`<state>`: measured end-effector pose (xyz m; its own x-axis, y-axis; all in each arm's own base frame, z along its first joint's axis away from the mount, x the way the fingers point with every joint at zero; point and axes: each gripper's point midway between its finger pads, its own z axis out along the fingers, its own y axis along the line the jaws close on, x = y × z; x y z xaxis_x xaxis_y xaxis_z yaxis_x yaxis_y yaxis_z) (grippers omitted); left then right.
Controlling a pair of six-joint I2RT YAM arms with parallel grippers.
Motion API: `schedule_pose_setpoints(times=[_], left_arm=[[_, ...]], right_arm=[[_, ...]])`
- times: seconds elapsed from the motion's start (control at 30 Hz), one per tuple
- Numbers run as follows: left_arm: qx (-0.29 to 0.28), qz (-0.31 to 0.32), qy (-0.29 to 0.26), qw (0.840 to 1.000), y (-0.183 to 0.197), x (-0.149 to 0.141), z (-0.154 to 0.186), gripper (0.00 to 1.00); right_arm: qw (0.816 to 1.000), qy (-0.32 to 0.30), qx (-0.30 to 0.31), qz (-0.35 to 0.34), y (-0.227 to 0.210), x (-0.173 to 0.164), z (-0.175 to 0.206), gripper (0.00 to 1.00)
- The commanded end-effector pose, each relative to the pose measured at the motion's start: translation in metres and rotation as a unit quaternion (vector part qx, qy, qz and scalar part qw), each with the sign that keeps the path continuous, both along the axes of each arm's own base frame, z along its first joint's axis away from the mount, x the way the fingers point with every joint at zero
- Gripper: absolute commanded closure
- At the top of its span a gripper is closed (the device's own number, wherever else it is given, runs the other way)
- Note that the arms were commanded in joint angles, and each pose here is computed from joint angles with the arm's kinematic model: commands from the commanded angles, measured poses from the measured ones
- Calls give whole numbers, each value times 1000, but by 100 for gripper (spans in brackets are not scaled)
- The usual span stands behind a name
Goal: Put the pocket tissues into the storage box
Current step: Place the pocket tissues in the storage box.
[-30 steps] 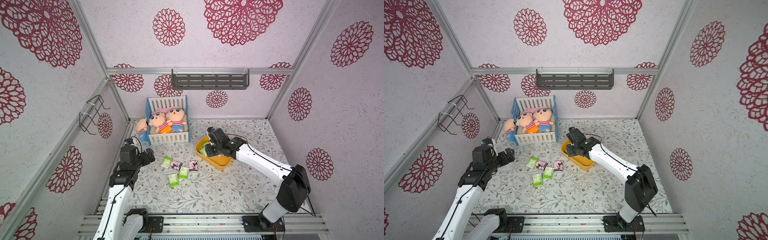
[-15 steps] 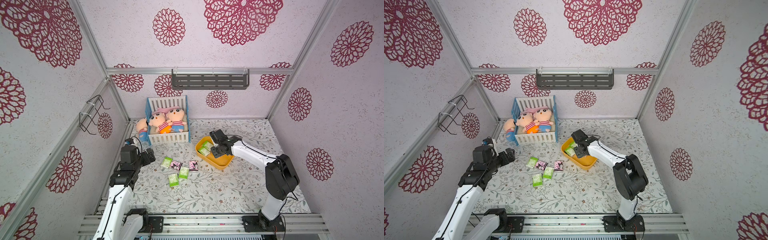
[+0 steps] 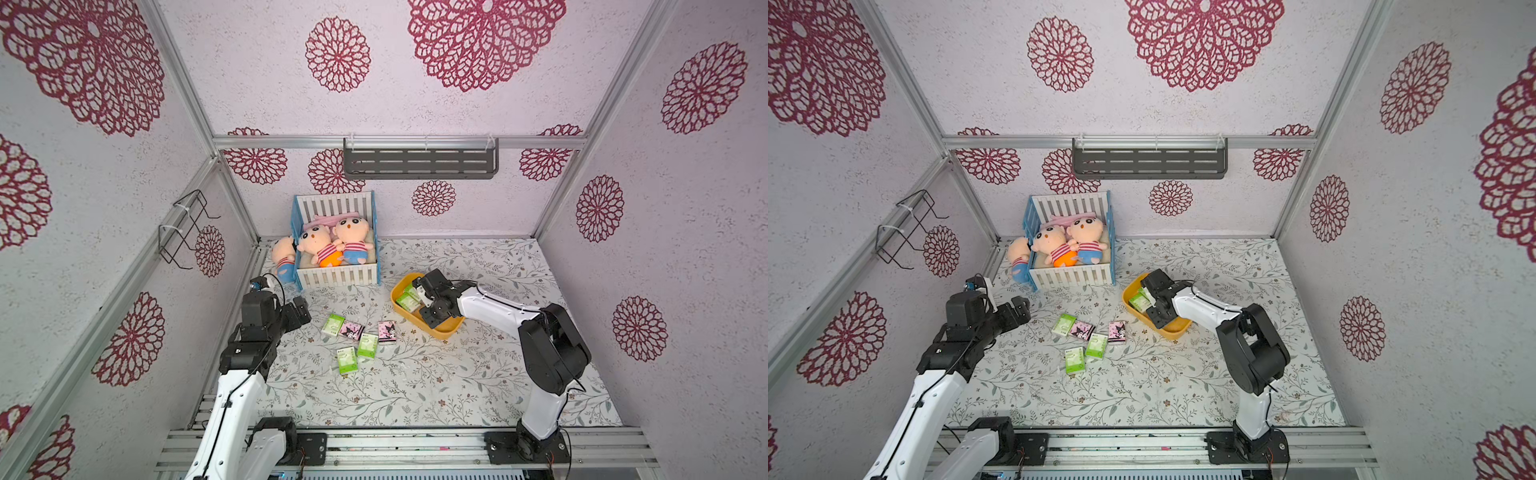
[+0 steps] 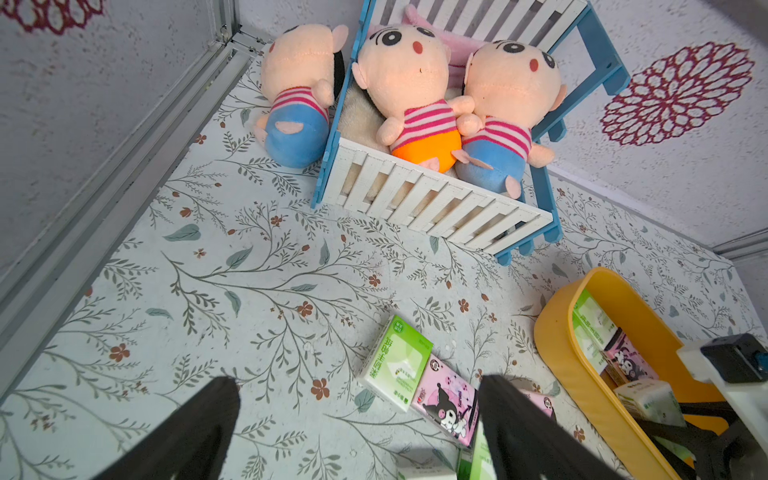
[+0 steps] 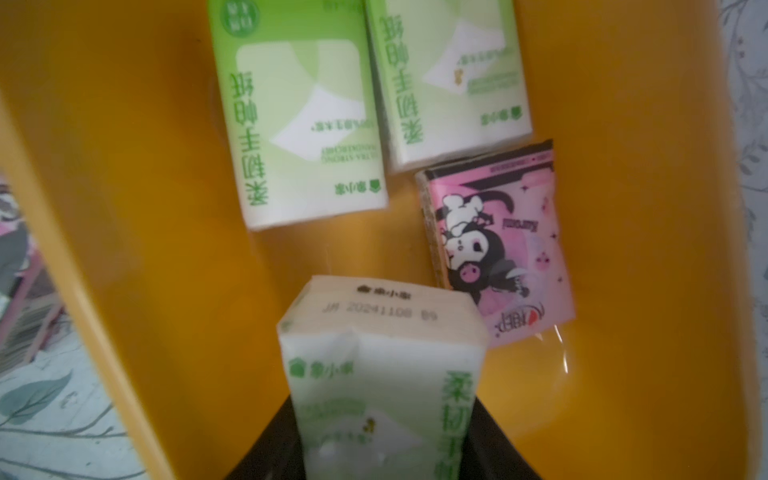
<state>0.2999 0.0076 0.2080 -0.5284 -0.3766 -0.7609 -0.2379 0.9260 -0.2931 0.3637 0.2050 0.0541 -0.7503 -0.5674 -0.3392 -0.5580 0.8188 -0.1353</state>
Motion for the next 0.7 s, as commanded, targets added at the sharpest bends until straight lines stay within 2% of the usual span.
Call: schedule_pose_setpoints(times=[0.0,0.17,0.23,0.3,0.37,0.67], left_arm=[[8,-4,3,1000,-1,-2,-1,3],[8,-5,6,1000,-1,-2,-3,3],[8,-4,8,1000,-1,-2,-4,3],[9,-4,8,1000,-1,-2,-4,3],[8,-3,9,1000,-1,-1,-5,3],[5,-6,13,1000,-2,-1,-7,3]], right_arm=[[1000,-8,7,15,4,7,0,50],[1000,-7,20,23,11,11,-1,48],[999,-8,23,23,14,14,1,43],[999,-11,26,23,16,16,3,34],[999,-17,33,22,18,19,9,30],[996,-53,69,9,24,27,63,28]])
